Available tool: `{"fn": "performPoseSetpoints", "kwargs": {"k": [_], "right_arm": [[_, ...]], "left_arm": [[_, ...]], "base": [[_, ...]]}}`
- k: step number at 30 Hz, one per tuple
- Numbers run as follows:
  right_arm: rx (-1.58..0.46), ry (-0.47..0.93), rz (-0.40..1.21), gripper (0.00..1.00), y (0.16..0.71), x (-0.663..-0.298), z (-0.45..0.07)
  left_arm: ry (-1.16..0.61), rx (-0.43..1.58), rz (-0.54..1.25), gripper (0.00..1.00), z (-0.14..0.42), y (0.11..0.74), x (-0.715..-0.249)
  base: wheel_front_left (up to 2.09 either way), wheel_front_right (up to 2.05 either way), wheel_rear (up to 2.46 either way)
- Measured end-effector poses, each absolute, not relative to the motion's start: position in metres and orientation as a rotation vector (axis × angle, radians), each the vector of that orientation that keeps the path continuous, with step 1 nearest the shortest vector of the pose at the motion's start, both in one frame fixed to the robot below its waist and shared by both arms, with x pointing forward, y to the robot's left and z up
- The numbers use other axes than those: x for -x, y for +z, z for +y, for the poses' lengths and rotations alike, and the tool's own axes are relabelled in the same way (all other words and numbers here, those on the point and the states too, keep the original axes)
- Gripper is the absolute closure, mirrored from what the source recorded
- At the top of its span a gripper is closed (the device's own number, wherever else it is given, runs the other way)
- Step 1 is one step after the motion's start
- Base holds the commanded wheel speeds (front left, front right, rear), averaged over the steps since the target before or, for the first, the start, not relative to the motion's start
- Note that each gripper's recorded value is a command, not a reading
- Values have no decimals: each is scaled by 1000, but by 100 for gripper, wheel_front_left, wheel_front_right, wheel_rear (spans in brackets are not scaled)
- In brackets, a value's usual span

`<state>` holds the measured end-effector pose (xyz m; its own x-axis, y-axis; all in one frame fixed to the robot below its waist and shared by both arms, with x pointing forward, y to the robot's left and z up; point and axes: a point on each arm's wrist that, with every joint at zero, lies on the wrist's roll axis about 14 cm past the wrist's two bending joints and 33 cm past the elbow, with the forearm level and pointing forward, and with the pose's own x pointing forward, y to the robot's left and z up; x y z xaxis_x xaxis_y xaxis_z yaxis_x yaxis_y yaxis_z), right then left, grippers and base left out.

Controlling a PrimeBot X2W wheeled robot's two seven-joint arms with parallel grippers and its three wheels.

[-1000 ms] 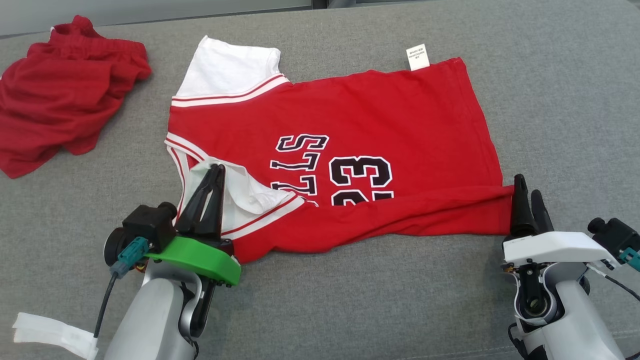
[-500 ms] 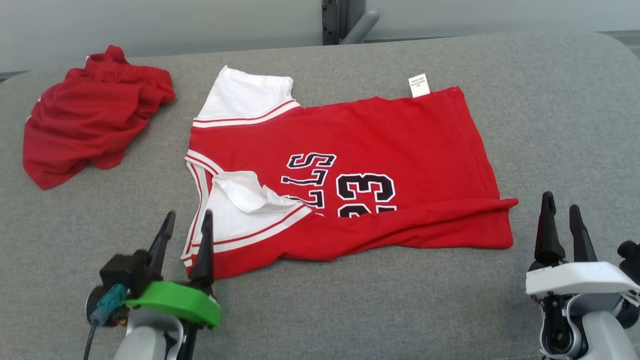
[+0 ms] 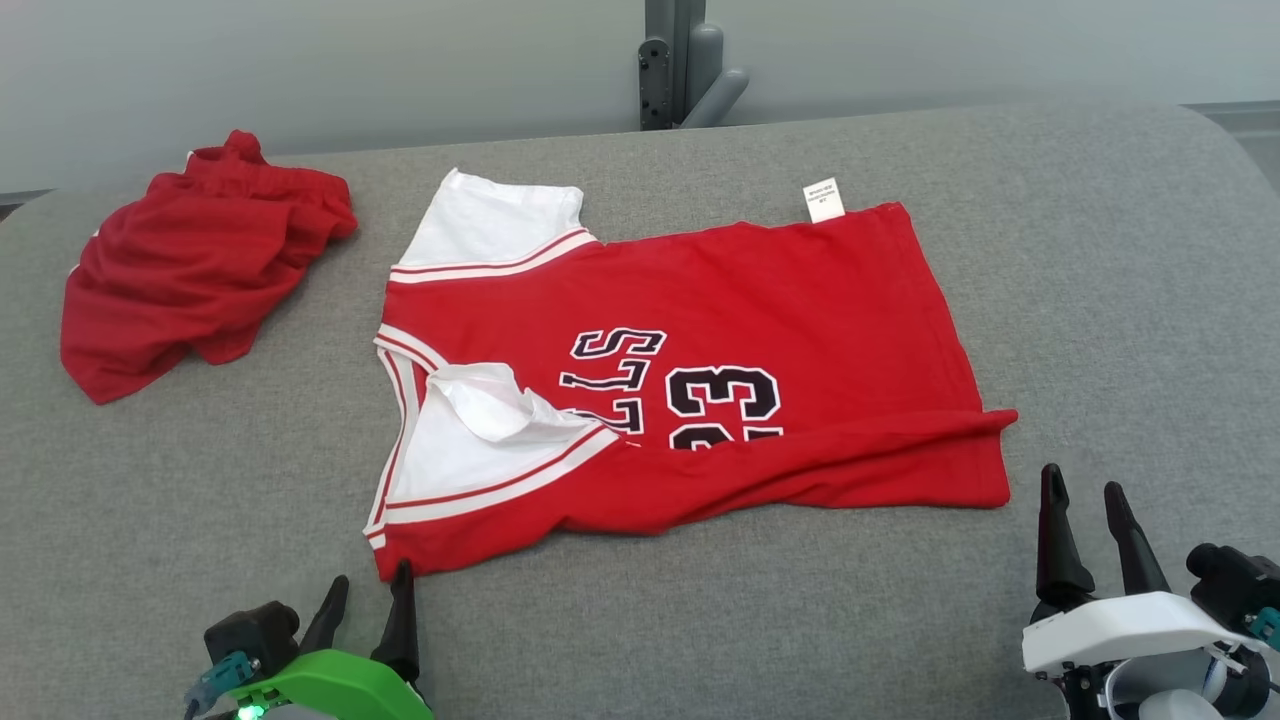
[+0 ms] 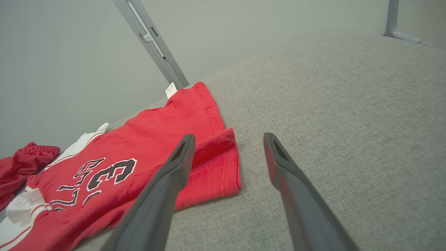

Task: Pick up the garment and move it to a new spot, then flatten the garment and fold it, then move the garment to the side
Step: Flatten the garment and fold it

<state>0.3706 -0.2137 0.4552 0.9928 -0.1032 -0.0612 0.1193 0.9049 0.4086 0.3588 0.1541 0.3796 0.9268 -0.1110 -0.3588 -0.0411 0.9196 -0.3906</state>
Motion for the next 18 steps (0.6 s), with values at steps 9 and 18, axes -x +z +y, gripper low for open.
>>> {"fn": "performPoseSetpoints", "kwargs": {"k": [9,18], "right_arm": [[-398,-107,71,0,446,-374,-211],[-388,-69,168,0,422,-382,-195]], "left_arm": [[-29,438,437,0,149,368,-377],[-66,437,479,100,135,359,-386]], "base": [[0,0,0],[0,0,0]]}}
